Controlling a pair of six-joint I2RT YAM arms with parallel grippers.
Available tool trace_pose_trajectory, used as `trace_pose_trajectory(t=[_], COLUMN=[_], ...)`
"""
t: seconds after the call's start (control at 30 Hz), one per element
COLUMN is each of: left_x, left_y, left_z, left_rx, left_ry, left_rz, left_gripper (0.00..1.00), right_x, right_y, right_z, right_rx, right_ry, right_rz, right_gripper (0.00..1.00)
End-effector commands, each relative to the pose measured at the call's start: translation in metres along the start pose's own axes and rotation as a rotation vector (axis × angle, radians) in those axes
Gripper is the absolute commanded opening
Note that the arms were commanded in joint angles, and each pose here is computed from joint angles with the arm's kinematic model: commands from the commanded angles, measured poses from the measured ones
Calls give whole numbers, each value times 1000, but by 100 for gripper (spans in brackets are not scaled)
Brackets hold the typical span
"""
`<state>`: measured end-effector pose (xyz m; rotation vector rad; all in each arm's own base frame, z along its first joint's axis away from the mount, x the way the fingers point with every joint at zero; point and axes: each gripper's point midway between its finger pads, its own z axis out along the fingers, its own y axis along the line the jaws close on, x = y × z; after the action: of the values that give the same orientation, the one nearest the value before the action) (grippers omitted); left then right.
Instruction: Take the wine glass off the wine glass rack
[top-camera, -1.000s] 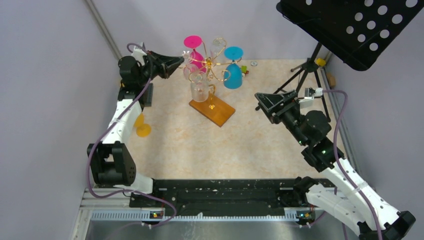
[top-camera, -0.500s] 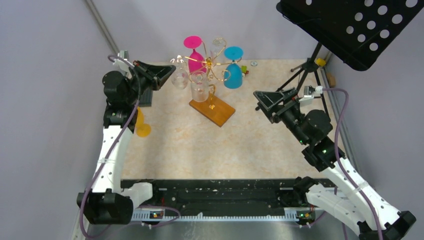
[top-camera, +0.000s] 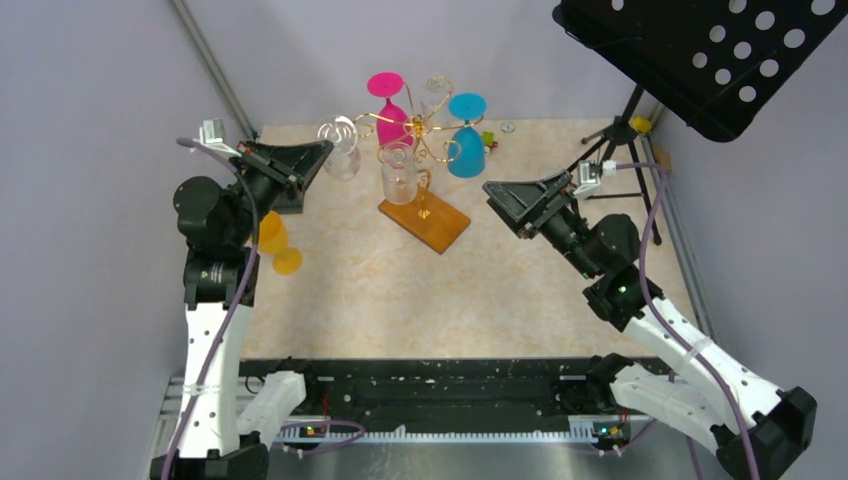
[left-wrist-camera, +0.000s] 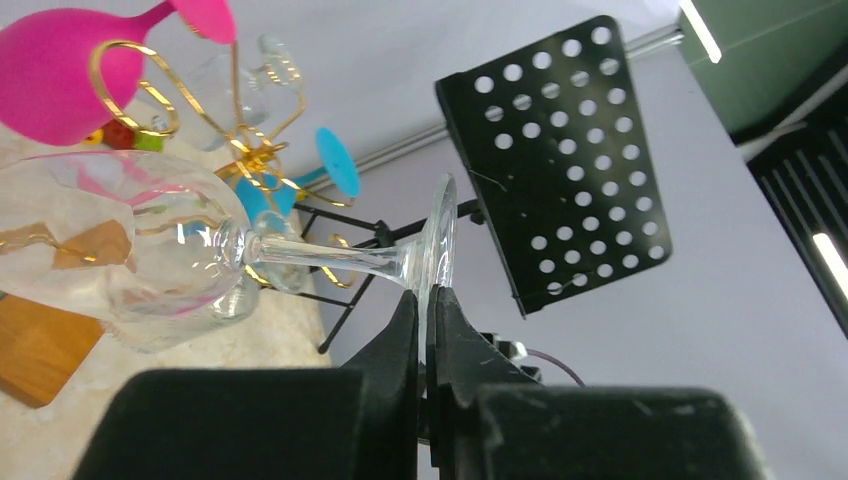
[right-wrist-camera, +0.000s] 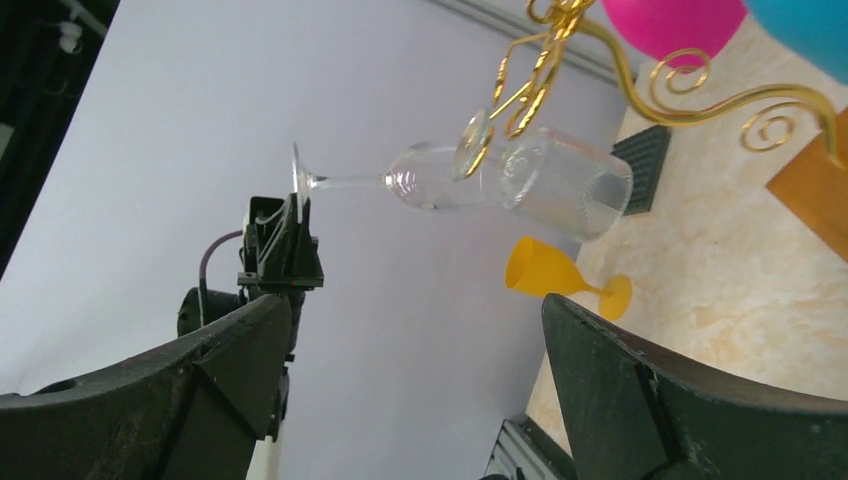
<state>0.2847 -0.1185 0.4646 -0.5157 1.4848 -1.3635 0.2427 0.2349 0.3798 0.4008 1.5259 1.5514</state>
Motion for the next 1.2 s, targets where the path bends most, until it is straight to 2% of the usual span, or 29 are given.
trace_pose_trajectory(t=[0.0,0.2,0.4,0.5,0.57,0.63,0.77,0.87,0.97,1.03,1.17], left_x=[-3,10,19,26,31,36,54,64,72,77,87], left_y=[-69,-115,-148,-153,-154,-152,-155,-159,-157,-151,-141], left_z=[-24,-45,-70,-75,-76,-78,-89,-98,-99,-96,-88], left_rx=[185,366,457,488,499,495,518,543,545,532,510], left_ry=[-23,70,109,156,202,236,320,365,394,408,451], left_rz=[17,-83,-81,-94,-100,-104,-96,-75,-54,-57,-74], left_gripper=[0,0,0,0,0,0,0,0,0,0,0], right_x=[8,16,17,21,26,31,40,64,93,100,108], right_y=[47,77,98,115,135,151,184,183,171,163,145], right_z=[5,14,27,29,29,30,27,36,40,48,55], right_rx=[-237,-371,-438,-502,-574,-635,-743,-821,-877,-876,-861], right_ry=[8,9,14,31,59,68,55,161,323,320,351], right_rz=[-28,-58,-67,-103,-208,-411,-775,-1003,-1137,-1231,-1300], right_gripper=[98,98,98,91,82,72,69,67,67,67,64])
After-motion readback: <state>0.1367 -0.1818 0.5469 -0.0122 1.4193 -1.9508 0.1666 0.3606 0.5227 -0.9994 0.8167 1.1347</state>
